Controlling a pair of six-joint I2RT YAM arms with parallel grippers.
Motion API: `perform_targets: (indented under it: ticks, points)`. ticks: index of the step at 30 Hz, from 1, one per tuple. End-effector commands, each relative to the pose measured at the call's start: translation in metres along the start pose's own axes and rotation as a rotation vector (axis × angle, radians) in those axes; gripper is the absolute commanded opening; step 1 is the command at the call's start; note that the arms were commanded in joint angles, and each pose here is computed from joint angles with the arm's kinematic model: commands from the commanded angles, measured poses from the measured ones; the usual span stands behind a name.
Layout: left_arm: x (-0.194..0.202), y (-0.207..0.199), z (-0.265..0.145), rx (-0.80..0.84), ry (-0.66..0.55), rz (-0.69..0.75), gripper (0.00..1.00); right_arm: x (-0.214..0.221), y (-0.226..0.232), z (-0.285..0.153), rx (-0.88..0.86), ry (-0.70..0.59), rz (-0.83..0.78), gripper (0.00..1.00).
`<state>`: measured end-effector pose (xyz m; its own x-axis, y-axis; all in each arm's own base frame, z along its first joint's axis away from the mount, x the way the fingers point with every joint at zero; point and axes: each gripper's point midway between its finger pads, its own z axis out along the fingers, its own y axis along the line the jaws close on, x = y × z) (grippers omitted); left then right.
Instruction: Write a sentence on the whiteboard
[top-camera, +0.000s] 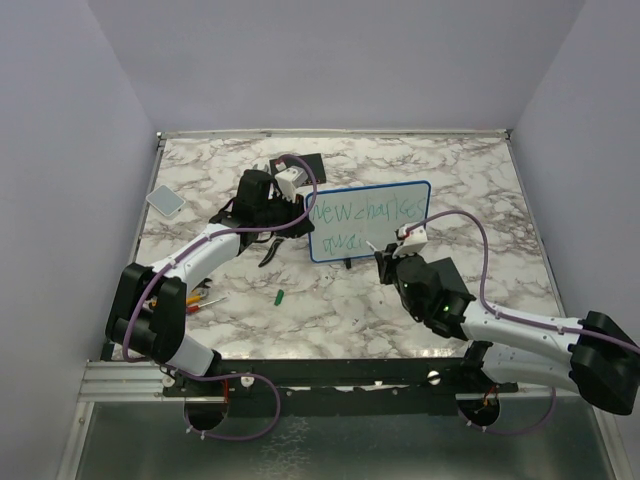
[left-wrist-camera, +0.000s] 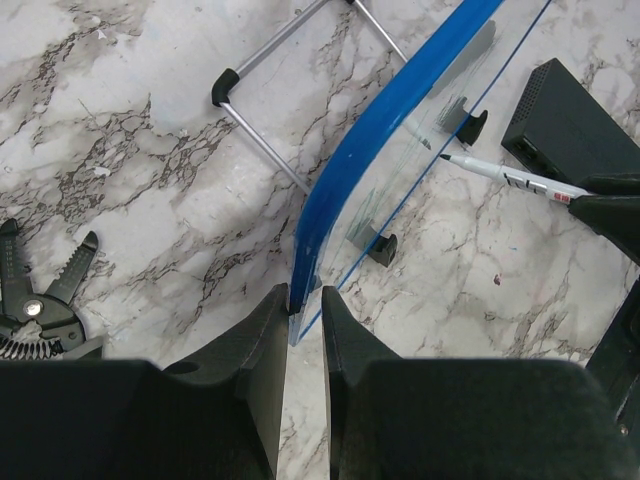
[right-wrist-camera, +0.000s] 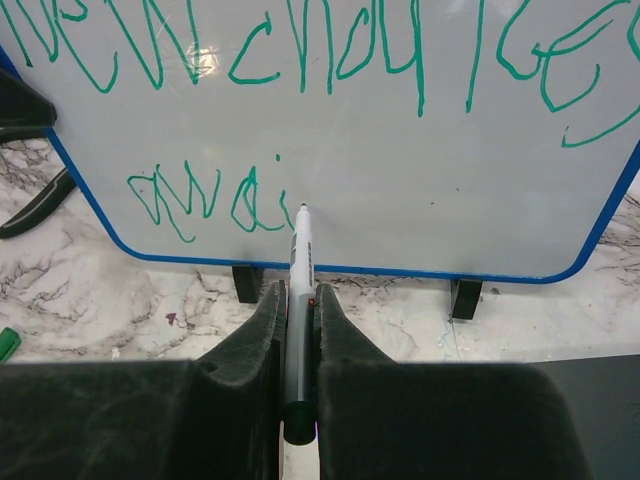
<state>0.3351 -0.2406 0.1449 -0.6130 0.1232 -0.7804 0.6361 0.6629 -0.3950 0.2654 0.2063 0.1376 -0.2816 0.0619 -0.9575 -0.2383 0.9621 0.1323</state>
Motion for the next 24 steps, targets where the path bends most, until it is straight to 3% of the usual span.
perform_targets:
  ticks: [1, 24]
  points:
    - [-0.011, -0.007, -0.007, 0.003, -0.034, 0.018, 0.2, -0.004, 0.004, 0.004, -0.012, -0.022, 0.009, 0.01]
    - [-0.012, -0.007, -0.007, 0.002, -0.036, 0.019, 0.2, -0.013, -0.021, 0.0, 0.11, -0.066, 0.011, 0.01]
